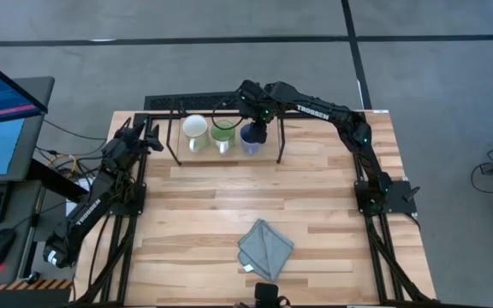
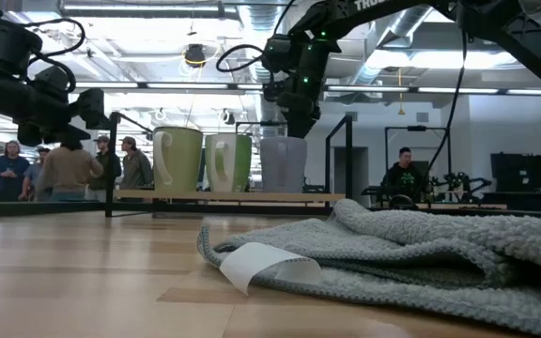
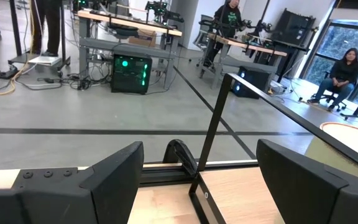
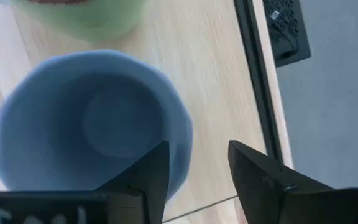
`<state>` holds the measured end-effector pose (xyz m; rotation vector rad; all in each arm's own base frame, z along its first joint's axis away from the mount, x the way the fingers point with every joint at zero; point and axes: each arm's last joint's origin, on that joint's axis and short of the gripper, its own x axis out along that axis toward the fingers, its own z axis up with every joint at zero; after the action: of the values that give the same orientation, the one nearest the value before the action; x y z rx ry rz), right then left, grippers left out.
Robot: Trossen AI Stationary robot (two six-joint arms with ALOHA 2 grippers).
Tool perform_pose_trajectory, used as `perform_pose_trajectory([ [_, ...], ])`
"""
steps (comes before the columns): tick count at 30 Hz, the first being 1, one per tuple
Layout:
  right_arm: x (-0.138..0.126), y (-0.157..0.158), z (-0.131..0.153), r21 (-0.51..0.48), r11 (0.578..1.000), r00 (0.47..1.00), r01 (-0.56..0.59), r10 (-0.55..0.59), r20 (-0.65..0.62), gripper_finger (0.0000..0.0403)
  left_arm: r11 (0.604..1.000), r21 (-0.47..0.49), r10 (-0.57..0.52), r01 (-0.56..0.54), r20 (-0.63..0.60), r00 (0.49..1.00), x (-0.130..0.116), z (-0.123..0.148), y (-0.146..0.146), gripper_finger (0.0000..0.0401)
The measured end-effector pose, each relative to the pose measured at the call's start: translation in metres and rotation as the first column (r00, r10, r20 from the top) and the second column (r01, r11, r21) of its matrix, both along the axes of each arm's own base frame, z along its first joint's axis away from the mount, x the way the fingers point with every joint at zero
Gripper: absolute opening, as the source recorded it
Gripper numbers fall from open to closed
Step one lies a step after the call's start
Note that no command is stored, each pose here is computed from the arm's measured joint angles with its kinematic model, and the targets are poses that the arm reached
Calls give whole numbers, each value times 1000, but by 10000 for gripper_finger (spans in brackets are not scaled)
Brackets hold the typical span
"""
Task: Stack small to large cups/mugs on shelf
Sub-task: Return to Home Position
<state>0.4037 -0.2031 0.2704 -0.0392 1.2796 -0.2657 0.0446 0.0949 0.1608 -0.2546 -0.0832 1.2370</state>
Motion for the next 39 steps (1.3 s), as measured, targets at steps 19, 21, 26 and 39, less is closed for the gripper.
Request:
perform_pose_trajectory([
  [19,-2,7,43,-42,999,998,-32,34,47,176,1000,0,0,0,-1,1000,0,0,0,304],
  [21,-2,10,53,-53,998,997,-36,40,69,176,1000,0,0,0,-1,1000,0,0,0,304],
  [26,-5,18,75,-92,994,989,-55,67,130,177,1000,0,-1,1,-2,1000,0,0,0,304],
  [39,-82,47,182,-206,978,923,13,67,380,177,1000,1,-1,1,-3,1000,0,0,0,304],
])
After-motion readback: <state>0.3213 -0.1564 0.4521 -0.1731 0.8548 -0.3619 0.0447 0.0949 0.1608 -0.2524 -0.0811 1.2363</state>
